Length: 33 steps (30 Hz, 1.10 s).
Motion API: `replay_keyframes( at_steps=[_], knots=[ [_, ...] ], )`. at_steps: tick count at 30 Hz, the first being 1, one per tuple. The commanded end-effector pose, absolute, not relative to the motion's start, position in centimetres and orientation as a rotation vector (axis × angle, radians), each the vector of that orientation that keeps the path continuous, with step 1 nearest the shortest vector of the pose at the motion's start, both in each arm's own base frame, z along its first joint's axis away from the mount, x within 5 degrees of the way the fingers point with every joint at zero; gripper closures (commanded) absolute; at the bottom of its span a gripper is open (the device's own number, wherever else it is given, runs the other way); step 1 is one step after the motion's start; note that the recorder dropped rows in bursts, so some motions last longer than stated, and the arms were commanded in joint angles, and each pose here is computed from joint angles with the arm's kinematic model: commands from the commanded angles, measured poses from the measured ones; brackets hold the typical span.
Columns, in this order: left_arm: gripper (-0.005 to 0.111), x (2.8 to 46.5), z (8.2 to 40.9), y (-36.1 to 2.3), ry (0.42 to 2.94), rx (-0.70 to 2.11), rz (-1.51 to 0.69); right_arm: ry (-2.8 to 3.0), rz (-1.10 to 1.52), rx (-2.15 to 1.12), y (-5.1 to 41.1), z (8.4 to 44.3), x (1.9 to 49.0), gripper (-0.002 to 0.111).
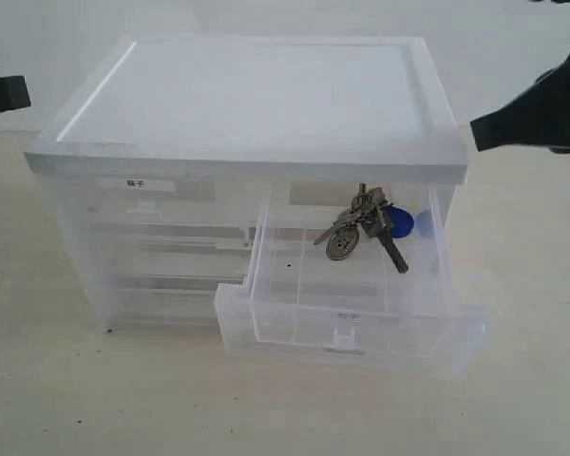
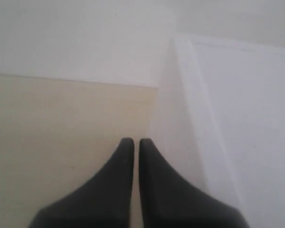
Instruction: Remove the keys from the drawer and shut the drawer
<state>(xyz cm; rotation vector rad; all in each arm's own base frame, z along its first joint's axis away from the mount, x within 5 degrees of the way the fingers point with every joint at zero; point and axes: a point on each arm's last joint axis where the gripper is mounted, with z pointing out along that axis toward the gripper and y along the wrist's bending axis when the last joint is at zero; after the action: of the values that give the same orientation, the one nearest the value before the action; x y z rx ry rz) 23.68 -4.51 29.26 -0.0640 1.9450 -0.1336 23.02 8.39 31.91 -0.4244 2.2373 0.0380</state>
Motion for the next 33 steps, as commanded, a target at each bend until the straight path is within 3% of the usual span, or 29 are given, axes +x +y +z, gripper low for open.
replay_keyframes(
  at_steps=[1,8,16,24,33],
  knots=[
    [0.102,25.9,26.6,-3.5,2.049,0.031,-0.141,2.279,0.073,-0.455,9.1,30.6,23.8,0.108],
    [0.102,26.5,25.3,-5.9,2.076,0.164,-0.464,2.243,0.159,-0.46,10.4,29.7,25.3,0.108],
    [0.102,25.1,23.0,-5.9,2.153,0.153,-0.497,2.1,0.222,-0.444,11.5,29.5,27.3,0.108],
    [0.102,24.3,22.3,-6.5,2.169,0.189,-0.587,2.111,0.226,-0.441,12.3,29.4,29.0,0.108],
    [0.102,24.3,22.0,-6.1,2.181,0.174,-0.541,2.111,0.212,-0.454,12.0,30.1,28.5,0.108]
  ],
)
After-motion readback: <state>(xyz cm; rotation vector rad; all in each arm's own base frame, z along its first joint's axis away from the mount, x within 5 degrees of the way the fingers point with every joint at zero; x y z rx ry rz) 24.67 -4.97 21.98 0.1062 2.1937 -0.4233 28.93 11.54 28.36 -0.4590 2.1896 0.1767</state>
